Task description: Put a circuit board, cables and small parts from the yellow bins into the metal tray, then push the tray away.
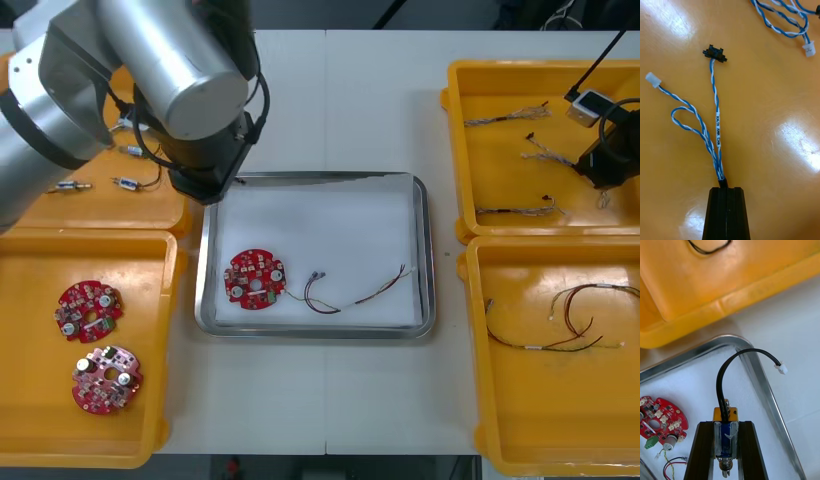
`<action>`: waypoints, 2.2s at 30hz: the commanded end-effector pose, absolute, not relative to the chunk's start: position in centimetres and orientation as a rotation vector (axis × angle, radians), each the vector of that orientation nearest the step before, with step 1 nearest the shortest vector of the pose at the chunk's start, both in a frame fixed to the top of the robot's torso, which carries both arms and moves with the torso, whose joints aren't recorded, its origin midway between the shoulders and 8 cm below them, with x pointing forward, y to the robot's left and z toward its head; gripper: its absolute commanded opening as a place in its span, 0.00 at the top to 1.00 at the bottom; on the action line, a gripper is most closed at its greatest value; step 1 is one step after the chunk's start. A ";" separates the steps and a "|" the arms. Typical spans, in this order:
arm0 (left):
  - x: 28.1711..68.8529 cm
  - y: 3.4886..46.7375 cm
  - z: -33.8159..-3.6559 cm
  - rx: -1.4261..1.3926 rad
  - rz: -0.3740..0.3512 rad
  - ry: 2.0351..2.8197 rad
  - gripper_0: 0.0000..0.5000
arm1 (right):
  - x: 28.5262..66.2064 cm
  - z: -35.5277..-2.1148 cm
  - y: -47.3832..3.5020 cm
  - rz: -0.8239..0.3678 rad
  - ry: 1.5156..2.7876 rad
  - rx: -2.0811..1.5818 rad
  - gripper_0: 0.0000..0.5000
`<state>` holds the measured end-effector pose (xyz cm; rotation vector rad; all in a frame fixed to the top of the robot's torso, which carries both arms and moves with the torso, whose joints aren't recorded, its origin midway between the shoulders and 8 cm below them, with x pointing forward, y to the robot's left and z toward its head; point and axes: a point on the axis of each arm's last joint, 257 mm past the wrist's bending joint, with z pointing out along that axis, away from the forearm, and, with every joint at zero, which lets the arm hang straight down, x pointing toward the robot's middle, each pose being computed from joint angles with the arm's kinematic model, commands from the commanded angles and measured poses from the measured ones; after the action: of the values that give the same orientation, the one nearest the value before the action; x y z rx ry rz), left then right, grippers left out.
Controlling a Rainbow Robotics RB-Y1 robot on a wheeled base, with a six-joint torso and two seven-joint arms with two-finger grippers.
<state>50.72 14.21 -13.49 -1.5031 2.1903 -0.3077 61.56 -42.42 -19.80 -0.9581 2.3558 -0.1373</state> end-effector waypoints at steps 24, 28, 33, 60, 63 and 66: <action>49.8 9.4 -23.8 -1.372 -0.177 2.310 1.00 | 58.4 -8.2 -38.5 -0.037 2.468 -0.970 1.00; 49.6 9.6 -24.5 -1.382 -0.175 2.312 1.00 | 57.5 -7.3 -37.8 -0.024 2.496 -0.940 1.00; 49.8 9.7 -24.7 -1.373 -0.176 2.306 0.97 | 55.9 -6.2 -36.5 0.000 2.515 -0.898 1.00; 50.7 10.9 -21.7 -1.371 -0.220 2.264 0.10 | 48.8 -7.0 -30.6 -0.124 2.451 -0.715 1.00; 50.5 11.3 -19.0 -1.392 -0.240 2.263 0.10 | 48.3 -7.4 -29.7 -0.112 2.454 -0.742 1.00; 50.0 11.9 -16.5 -1.419 -0.249 2.274 0.10 | 48.2 -7.4 -28.8 -0.095 2.443 -0.759 1.00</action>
<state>49.29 10.95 -21.39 -1.4720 2.2667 -0.2059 48.37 -29.74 -8.22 -0.7735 2.4744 -0.1187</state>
